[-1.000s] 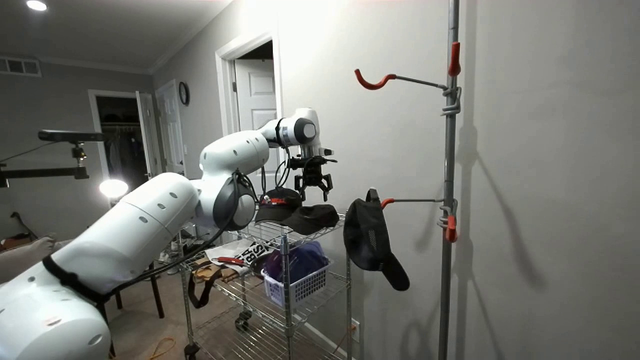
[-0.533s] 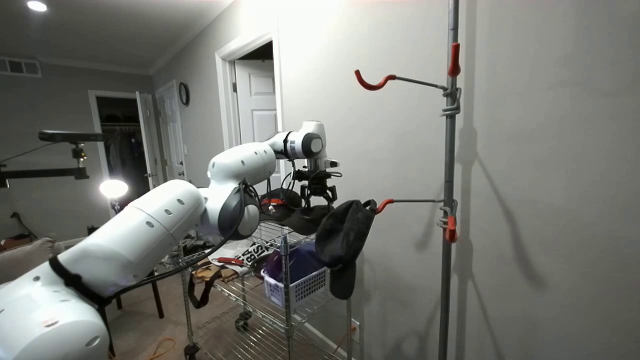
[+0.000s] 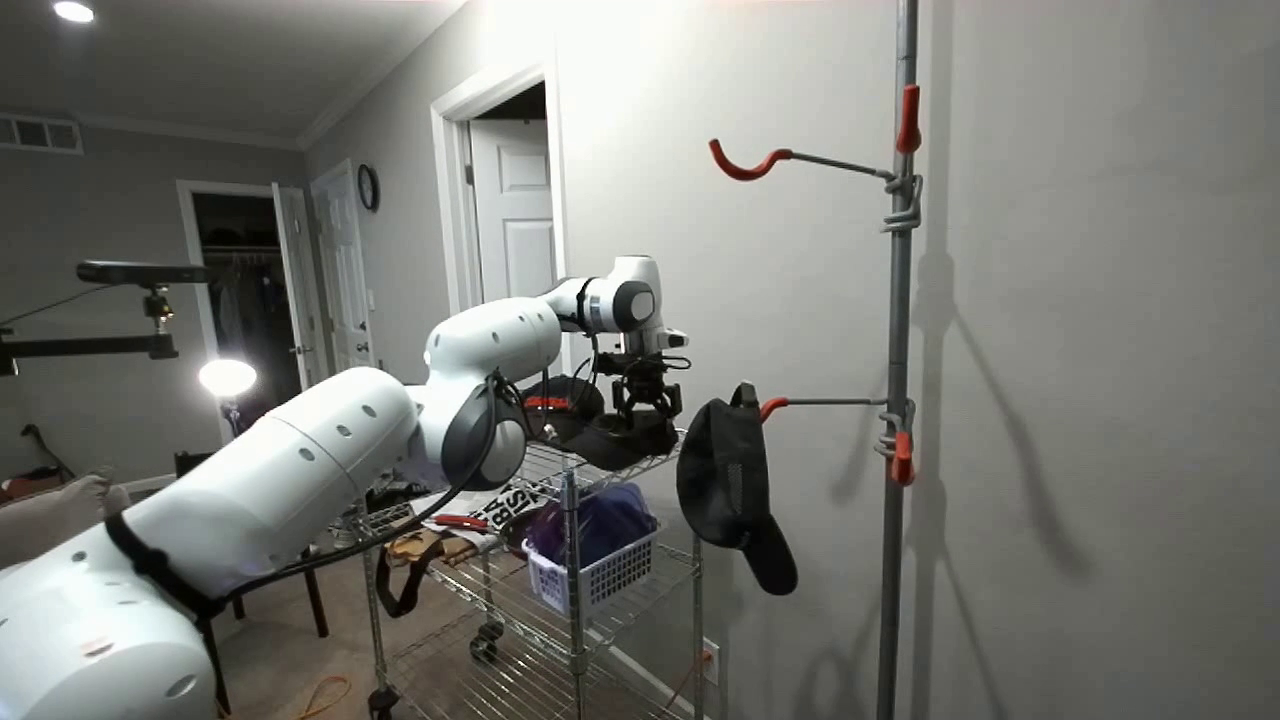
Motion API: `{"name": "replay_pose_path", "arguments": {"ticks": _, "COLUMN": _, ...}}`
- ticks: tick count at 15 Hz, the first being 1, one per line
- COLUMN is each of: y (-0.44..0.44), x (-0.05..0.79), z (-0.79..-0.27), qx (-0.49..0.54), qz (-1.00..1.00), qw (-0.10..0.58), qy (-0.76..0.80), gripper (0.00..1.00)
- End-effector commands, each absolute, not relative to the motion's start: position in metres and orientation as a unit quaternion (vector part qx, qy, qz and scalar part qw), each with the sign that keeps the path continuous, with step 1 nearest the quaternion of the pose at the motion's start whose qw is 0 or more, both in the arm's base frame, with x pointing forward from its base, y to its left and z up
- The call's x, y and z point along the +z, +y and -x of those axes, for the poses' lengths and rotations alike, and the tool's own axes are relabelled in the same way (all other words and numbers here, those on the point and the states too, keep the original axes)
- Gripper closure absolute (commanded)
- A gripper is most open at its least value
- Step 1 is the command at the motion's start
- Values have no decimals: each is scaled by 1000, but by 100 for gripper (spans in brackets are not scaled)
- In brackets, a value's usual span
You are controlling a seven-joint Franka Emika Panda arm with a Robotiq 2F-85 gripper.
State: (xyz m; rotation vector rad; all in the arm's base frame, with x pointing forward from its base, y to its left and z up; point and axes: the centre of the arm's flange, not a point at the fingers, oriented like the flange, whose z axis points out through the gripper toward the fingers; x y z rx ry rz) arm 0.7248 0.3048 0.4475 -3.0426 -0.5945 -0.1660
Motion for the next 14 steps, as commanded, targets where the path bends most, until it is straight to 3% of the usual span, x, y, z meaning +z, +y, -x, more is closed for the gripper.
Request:
{"name": "replay_pose_path", "arguments": {"ticks": 1, "y": 298, "x": 442, "z": -710, "qx": -68, "qz": 981, "qw": 49, "qy": -174, "gripper": 40}}
{"name": "replay_pose_path", "arguments": {"ticks": 10, "y": 299, "x": 455, "z": -710, "qx": -82, "qz": 983, "qw": 50, "qy": -157, "gripper": 98}}
{"name": "replay_pose_path", "arguments": {"ticks": 14, "y": 301, "x": 472, "z": -710, "qx": -91, "qz": 983, "qw": 49, "qy": -152, "gripper": 100}}
